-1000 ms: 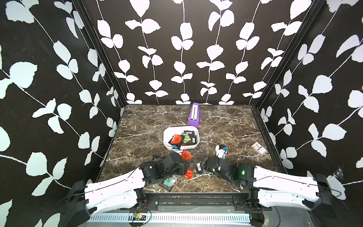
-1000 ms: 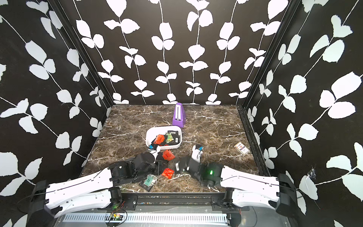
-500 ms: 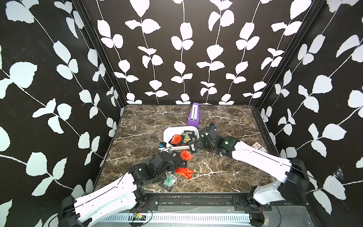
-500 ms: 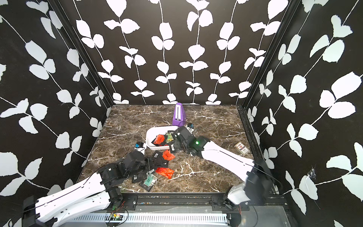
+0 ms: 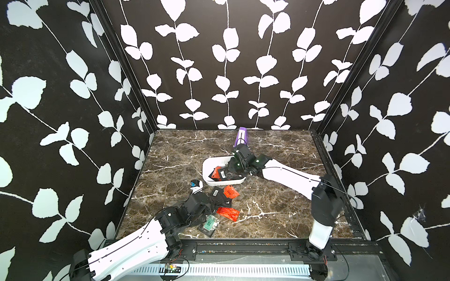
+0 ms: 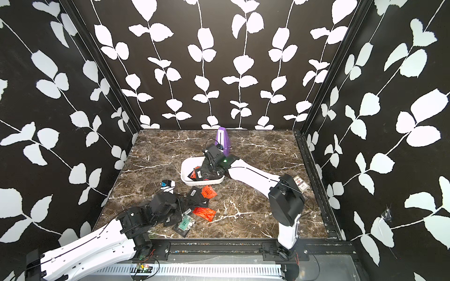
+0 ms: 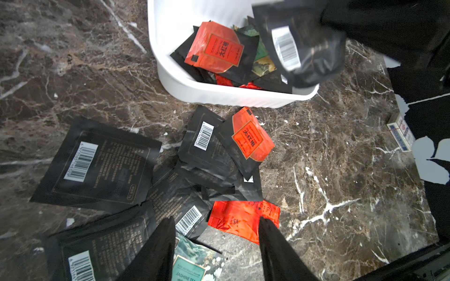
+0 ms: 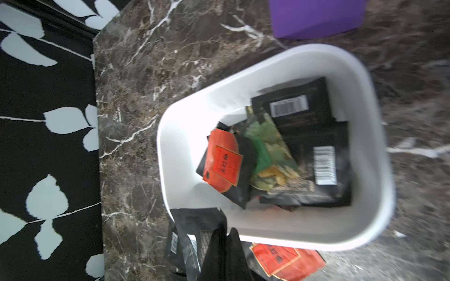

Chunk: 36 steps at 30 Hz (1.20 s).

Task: Put the tea bags into the storage box
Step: Place the tea bag in the storage box.

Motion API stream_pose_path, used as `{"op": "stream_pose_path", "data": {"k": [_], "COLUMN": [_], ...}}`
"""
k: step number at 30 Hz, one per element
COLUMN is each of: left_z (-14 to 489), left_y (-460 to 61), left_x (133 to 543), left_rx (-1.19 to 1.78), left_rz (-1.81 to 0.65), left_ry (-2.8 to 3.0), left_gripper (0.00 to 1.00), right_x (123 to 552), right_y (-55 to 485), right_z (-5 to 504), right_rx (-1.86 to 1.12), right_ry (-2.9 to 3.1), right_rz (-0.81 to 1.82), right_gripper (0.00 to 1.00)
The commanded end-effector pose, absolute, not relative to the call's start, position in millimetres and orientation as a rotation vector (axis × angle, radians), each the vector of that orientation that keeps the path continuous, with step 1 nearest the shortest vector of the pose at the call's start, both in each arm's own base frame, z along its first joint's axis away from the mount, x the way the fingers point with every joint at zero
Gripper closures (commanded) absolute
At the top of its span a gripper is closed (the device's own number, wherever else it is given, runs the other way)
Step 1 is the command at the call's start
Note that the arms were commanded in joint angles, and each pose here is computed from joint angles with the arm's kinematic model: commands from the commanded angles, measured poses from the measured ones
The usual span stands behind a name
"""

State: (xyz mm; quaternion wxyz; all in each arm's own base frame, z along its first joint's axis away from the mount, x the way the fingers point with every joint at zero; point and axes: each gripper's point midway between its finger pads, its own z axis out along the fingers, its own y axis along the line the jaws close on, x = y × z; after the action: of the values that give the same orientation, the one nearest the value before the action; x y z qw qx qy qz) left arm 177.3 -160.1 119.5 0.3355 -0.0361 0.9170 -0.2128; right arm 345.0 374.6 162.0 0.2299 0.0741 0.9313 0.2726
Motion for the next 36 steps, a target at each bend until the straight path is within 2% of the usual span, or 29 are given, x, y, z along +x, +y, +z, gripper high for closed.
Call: {"op": "stream_pose_path", "data": {"k": [1, 7, 18, 20, 22, 25, 30, 33, 36], "left_z": [113, 109, 102, 102, 101, 100, 105, 107, 109], "left_y": [-153, -142, -149, -152, -156, -161, -178, -190, -203], "left_x": [176, 172, 166, 165, 164, 163, 162, 163, 164], "left_rx": [-0.127, -0.148, -0.130, -0.122, -0.116, -0.109, -0.099, -0.098, -0.098], "left_rz": [-0.537, -0.504, -0.541, -0.552, -0.568, -0.598, -0.715, -0.795, -0.857], "left_ry": [2.401, 2.405, 2.449, 2.461, 2.471, 2.485, 2.470, 2.457, 2.460], "left_gripper": [0.48, 0.48, 0.49, 0.49, 0.49, 0.52, 0.58, 0.59, 0.66], "right_x": [357, 365, 400, 406, 411, 410, 386, 356, 318], "right_y": [392, 404, 390, 386, 382, 374, 353, 339, 326], "right_z": [178, 167, 146, 146, 149, 155, 175, 184, 181], "right_rx": [0.159, 0.131, 0.227, 0.228, 0.226, 0.214, 0.177, 0.169, 0.161], "right_ry": [2.533, 2.572, 2.554, 2.551, 2.548, 2.546, 2.539, 2.525, 2.540], "right_rz": [0.807, 0.782, 0.629, 0.595, 0.574, 0.540, 0.527, 0.561, 0.567], "right_gripper": [1.00, 1.00, 1.00, 0.86, 0.77, 0.57, 0.55, 0.56, 0.57]}}
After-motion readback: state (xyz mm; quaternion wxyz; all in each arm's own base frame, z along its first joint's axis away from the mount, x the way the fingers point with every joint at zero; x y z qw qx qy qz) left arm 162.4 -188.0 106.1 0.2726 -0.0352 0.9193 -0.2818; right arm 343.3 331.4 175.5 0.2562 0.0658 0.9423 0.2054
